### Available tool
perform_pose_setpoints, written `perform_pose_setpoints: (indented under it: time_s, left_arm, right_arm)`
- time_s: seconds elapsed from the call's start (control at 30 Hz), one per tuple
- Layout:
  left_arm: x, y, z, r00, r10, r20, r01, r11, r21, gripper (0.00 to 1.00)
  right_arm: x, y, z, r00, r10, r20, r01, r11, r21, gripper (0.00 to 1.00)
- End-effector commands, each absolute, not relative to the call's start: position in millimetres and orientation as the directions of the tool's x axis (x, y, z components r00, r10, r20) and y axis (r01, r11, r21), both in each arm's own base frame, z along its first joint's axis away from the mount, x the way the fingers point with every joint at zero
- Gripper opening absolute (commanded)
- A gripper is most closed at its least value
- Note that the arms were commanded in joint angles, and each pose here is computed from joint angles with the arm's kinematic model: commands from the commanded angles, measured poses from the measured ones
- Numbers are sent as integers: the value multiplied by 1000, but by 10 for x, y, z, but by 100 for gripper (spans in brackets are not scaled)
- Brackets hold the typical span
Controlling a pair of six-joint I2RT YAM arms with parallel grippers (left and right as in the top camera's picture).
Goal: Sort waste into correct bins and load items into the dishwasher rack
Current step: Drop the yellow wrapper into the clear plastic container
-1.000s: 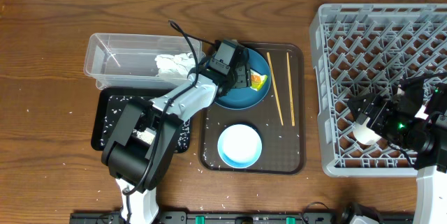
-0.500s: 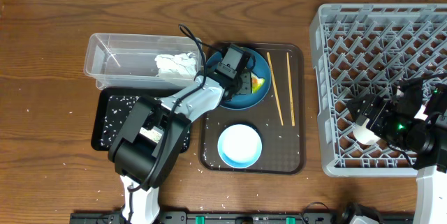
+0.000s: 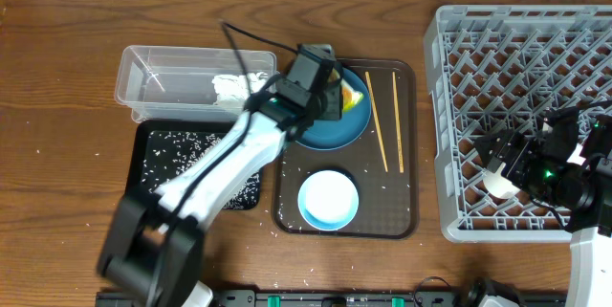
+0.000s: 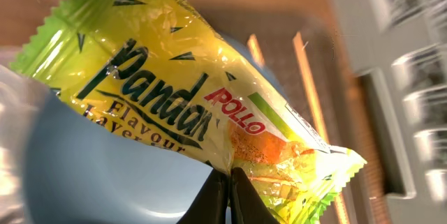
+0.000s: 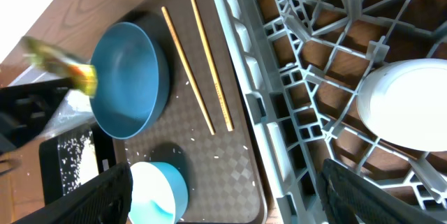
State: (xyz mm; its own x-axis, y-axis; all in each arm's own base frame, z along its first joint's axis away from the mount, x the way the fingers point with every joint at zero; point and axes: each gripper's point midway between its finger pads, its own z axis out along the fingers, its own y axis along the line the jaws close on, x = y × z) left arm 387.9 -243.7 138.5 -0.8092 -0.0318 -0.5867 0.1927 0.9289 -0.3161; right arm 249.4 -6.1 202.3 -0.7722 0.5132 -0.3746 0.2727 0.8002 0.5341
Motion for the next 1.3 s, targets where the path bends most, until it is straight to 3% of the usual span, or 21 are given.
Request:
perform_pose_setpoints:
  time_s: [0.0, 0.13, 0.33, 0.37, 0.4, 0.43, 0.47, 0.53, 0.77, 0.83, 1.07, 1.13, 1.27]
  left_arm:
    - [3967, -2112, 1506, -767, -34, -641, 124, 972, -199, 6]
    - [4097, -1550, 1446, -745, -103, -659, -75, 995, -72, 6]
    - [4305, -916, 1368, -719, -271, -639, -260, 959, -115, 6]
    - [4333, -858, 1366, -719, -293, -630, -265, 954, -141, 10]
    - [4350, -829, 1360, -724, -305, -619, -260, 951, -164, 23]
    - [4366, -817, 1360, -735, -301, -607, -237, 954, -186, 49]
    - [4373, -813, 1360, -748, -290, -597, -211, 957, -201, 62]
    - [4367, -866, 1373, -775, -238, -585, -128, 966, -224, 70]
    - [4014, -1017, 1667, -817, -134, -562, 20, 966, -259, 75]
    - [3844, -1055, 1898, -805, -101, -585, 70, 963, -262, 75]
    - [3194, -1029, 2721, -701, -57, -711, 178, 951, -252, 77]
    - [3042, -973, 2875, -672, -65, -737, 180, 952, -248, 84]
    - [2831, -869, 3080, -623, -78, -778, 174, 956, -235, 86]
  right_arm:
    - [2486, -33, 2012, -777, 511, -368, 270, 799, 537, 83]
    - [2487, -34, 2012, -777, 511, -369, 270, 799, 537, 83]
    - [2495, -37, 2017, -775, 510, -373, 268, 800, 537, 83]
    - [2495, -37, 2017, -775, 510, -373, 268, 800, 537, 83]
    - [2495, -37, 2016, -775, 510, -373, 268, 800, 537, 83]
    - [2495, -37, 2016, -775, 510, -373, 268, 800, 537, 82]
    - [2495, -37, 2017, -775, 510, -373, 268, 800, 537, 83]
    - [2495, -37, 2016, -775, 510, -373, 268, 800, 537, 83]
    - [2487, -34, 2012, -777, 510, -369, 270, 799, 537, 85]
    - [2487, -34, 2012, -777, 510, -369, 270, 799, 537, 99]
    - [2486, -34, 2011, -777, 511, -368, 271, 799, 537, 99]
    - [2486, -35, 2011, -777, 511, -369, 271, 799, 536, 99]
    - [2486, -35, 2011, -777, 511, -369, 271, 799, 536, 99]
